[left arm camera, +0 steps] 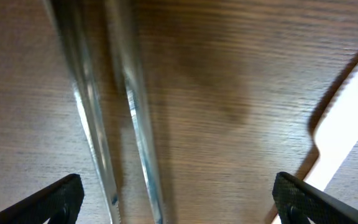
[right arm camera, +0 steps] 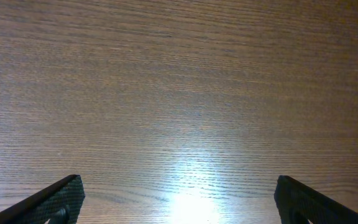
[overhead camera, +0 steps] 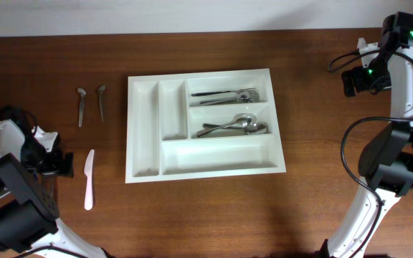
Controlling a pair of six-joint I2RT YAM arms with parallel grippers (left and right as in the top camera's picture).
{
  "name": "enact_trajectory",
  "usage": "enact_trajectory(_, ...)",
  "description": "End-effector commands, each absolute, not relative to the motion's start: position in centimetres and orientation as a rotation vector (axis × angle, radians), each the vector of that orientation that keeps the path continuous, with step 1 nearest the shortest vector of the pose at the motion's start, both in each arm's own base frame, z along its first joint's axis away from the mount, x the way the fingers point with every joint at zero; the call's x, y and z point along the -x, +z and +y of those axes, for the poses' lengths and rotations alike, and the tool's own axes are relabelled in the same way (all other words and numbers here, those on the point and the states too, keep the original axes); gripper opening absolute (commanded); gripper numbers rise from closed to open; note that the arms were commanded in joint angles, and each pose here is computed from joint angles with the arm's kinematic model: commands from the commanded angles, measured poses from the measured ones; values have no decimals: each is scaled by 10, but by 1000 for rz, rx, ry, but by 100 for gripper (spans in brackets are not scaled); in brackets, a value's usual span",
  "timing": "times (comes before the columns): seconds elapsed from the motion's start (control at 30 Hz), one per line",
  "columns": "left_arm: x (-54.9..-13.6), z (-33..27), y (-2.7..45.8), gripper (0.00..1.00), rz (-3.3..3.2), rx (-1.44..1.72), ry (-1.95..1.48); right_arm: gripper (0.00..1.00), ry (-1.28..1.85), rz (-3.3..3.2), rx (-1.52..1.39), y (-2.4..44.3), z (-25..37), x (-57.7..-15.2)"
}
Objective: Pack container
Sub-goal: 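Lower the left gripper around the chopsticks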
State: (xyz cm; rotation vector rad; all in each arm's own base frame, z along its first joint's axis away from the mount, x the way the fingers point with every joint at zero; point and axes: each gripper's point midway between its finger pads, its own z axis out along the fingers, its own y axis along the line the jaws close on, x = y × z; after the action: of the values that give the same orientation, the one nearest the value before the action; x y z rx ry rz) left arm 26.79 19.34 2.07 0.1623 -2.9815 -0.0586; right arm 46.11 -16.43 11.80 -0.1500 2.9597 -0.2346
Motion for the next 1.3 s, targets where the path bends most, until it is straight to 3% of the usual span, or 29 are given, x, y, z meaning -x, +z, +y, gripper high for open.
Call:
enact_trajectory(0.0,-261,199,17,99,-2981,-200,-18,99,-242,2919,141,135,-165,-463)
enact_trajectory(1.27,-258,209,-6,99,-2950,-192,-14,99,-242,2919,141,135,-165,-463)
